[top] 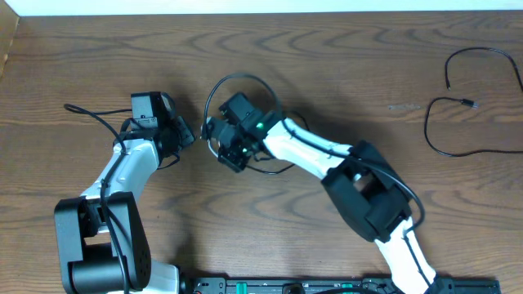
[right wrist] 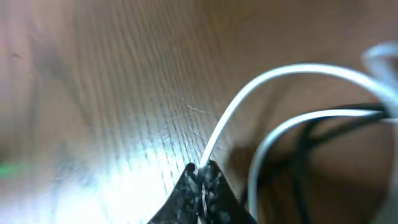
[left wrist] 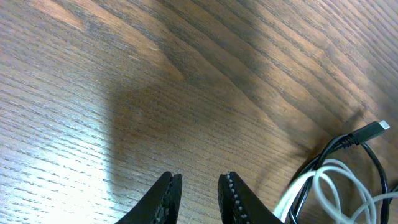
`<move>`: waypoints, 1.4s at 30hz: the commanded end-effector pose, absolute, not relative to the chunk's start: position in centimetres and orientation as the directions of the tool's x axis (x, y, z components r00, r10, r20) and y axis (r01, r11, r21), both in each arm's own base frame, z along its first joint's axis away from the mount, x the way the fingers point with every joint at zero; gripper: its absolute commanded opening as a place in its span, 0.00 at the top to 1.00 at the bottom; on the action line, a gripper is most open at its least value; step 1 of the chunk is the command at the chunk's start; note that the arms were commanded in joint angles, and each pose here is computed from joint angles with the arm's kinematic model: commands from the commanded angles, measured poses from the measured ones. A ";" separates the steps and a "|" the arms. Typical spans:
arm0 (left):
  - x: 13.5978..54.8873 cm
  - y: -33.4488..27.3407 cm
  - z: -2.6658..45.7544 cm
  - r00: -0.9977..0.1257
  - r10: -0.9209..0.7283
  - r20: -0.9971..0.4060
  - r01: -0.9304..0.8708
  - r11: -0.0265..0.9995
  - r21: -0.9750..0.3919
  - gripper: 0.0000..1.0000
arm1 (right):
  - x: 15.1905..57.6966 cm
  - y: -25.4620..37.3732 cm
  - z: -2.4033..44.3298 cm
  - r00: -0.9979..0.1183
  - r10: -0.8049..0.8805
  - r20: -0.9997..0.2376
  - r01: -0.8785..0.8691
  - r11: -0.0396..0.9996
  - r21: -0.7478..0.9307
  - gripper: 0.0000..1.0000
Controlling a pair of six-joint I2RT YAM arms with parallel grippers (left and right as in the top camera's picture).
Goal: Untangle cables
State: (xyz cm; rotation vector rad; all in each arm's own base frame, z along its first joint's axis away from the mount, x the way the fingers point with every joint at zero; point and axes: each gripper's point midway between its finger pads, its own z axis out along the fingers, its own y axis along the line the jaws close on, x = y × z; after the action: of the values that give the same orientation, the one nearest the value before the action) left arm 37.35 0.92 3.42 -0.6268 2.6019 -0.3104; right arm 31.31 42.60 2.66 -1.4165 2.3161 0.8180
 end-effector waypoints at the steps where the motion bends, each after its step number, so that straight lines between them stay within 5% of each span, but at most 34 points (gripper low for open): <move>1: 37.4 0.8 3.7 -0.795 -0.481 -0.369 -0.377 0.869 -0.321 0.74 | 32.7 42.2 9.2 -0.456 -0.632 -0.626 -0.890 0.330 0.314 0.94; 10: 37.4 0.8 3.7 -0.795 -0.481 -0.369 -0.377 0.869 -0.321 0.73 | 35.9 39.0 9.7 -0.578 -0.564 -0.590 -0.811 0.481 0.334 0.91; 12: 37.5 0.6 3.8 -0.798 -0.480 -0.365 -0.371 0.868 -0.331 0.67 | 37.0 38.2 9.7 -0.621 -0.529 -0.578 -0.773 0.536 0.341 0.87; 15: 37.5 -0.1 4.0 -0.805 -0.477 -0.353 -0.351 0.862 -0.366 0.60 | 38.1 37.6 9.8 -0.647 -0.492 -0.582 -0.745 0.569 0.348 0.66; 24: 37.6 -0.3 4.0 -0.805 -0.477 -0.353 -0.346 0.861 -0.372 0.59 | 41.6 37.8 10.9 -0.670 -0.363 -0.647 -0.690 0.627 0.362 0.40; 30: 37.6 -0.3 4.0 -0.805 -0.477 -0.353 -0.346 0.861 -0.372 0.59 | 41.3 38.6 10.1 -0.596 -0.430 -0.678 -0.761 0.570 0.308 0.22; 42: 37.6 -0.3 4.0 -0.805 -0.477 -0.353 -0.346 0.861 -0.372 0.59 | 39.3 38.1 5.5 -0.249 -0.703 -0.666 -0.957 0.284 0.059 0.17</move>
State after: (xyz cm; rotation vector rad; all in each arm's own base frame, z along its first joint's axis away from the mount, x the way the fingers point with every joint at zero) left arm 37.50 -0.06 3.65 -0.6153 2.5992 -0.3893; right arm 39.79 37.82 7.03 -1.3145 2.1418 0.6740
